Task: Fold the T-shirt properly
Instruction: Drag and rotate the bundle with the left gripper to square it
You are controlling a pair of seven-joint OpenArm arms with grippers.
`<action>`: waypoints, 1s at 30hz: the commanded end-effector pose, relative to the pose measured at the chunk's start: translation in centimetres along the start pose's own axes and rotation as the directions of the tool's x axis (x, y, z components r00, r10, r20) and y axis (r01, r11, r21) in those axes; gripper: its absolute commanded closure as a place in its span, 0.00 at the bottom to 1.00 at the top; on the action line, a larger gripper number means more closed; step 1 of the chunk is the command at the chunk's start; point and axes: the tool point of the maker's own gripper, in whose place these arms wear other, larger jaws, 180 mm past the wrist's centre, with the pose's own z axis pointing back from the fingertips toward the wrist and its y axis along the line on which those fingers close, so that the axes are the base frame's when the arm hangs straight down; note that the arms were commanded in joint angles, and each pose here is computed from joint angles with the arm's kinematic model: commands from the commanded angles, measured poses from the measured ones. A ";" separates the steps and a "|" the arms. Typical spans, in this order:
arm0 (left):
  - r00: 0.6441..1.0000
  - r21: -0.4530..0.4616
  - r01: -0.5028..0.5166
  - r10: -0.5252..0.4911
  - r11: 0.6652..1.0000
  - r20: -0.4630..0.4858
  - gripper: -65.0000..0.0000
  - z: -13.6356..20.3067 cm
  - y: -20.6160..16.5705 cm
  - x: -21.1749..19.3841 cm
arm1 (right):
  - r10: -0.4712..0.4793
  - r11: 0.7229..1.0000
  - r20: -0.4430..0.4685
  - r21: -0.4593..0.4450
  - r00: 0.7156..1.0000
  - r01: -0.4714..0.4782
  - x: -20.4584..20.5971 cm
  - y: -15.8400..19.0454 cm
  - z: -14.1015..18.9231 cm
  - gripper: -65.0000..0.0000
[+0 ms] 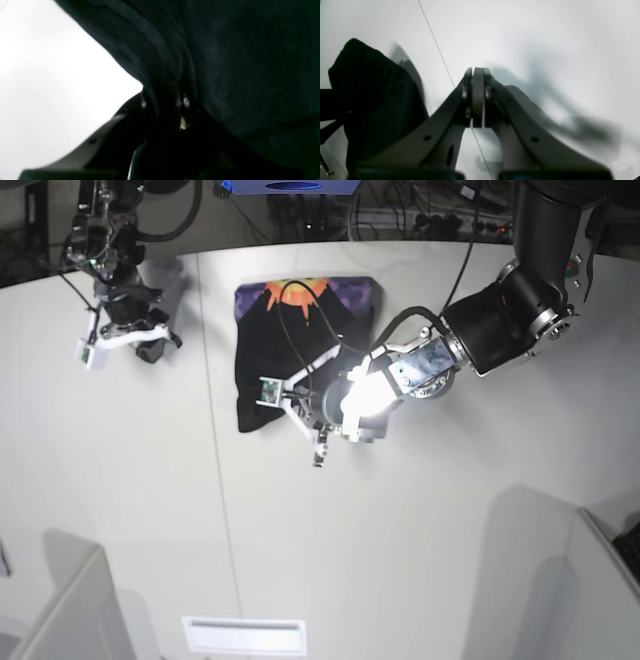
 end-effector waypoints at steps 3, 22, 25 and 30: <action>1.000 0.052 0.023 -0.023 0.998 0.013 0.89 1.3 2.6 0.7 | 0.010 1.000 0.040 0.010 0.999 -0.010 1.3 0.2 0.1 1.00; 0.977 0.316 -0.159 0.102 0.936 0.188 0.22 9.4 12.0 1.6 | 0.029 1.000 0.008 0.006 1.000 -0.029 1.3 0.0 0.1 1.00; 0.946 0.393 -0.269 0.166 0.879 0.277 0.39 12.8 14.1 0.6 | 0.070 0.998 0.010 -0.002 0.998 -0.070 1.8 -0.6 0.3 1.00; 0.907 0.476 -0.403 0.270 0.782 0.324 1.00 15.3 13.3 -3.5 | 0.135 0.990 0.018 -0.039 0.991 -0.135 2.0 -2.5 1.2 1.00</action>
